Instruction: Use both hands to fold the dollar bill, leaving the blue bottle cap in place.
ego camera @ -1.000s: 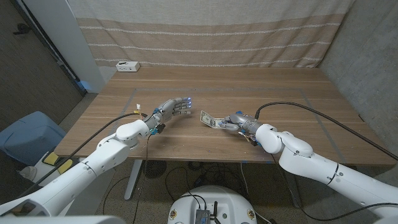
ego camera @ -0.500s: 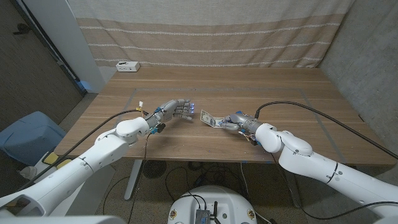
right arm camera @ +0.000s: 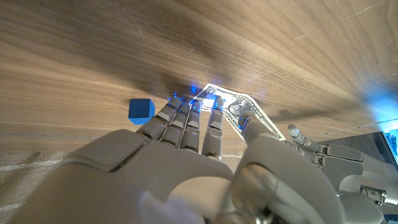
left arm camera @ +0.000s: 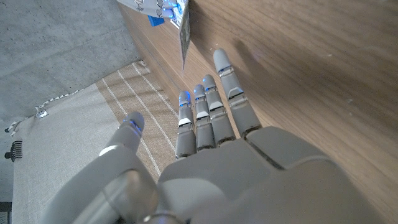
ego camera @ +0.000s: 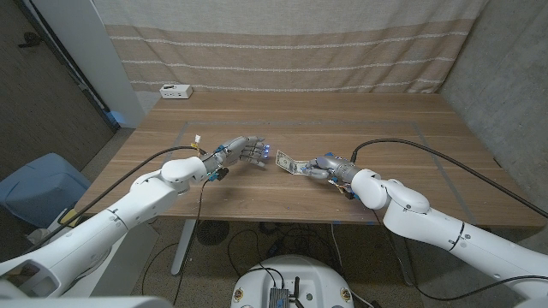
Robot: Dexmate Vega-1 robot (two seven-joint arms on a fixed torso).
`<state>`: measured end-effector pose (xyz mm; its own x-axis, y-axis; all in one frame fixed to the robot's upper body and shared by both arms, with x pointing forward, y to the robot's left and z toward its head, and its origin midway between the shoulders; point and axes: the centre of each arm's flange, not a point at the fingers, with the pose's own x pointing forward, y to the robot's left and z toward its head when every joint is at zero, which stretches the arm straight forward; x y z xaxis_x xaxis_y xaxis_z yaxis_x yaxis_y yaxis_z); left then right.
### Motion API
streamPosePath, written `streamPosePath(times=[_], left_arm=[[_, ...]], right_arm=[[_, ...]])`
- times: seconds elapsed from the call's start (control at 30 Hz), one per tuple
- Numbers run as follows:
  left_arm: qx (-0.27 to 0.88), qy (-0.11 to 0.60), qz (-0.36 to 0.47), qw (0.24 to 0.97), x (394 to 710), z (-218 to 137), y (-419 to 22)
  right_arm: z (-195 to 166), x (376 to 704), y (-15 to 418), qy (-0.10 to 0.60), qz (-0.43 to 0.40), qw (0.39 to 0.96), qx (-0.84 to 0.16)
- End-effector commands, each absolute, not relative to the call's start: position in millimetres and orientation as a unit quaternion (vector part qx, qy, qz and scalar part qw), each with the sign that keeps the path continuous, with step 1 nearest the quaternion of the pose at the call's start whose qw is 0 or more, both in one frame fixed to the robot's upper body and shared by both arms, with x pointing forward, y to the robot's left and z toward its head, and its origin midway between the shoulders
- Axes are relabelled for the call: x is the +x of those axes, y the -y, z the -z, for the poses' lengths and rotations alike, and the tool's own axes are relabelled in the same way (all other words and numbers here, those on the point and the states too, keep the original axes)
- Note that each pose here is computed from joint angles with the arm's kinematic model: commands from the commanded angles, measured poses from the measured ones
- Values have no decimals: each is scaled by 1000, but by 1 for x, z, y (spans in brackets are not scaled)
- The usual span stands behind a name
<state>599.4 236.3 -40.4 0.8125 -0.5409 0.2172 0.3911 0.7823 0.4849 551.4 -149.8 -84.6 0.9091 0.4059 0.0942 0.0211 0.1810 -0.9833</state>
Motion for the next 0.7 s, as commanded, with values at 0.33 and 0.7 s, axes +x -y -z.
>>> streamPosePath(times=[0.33, 0.7], left_arm=[[153, 151, 345, 914, 610, 50, -205], [127, 168, 381, 900, 611, 55, -195]], right_arm=[[86, 553, 151, 173, -133, 752, -622], [89, 551, 153, 174, -135, 754, -619]])
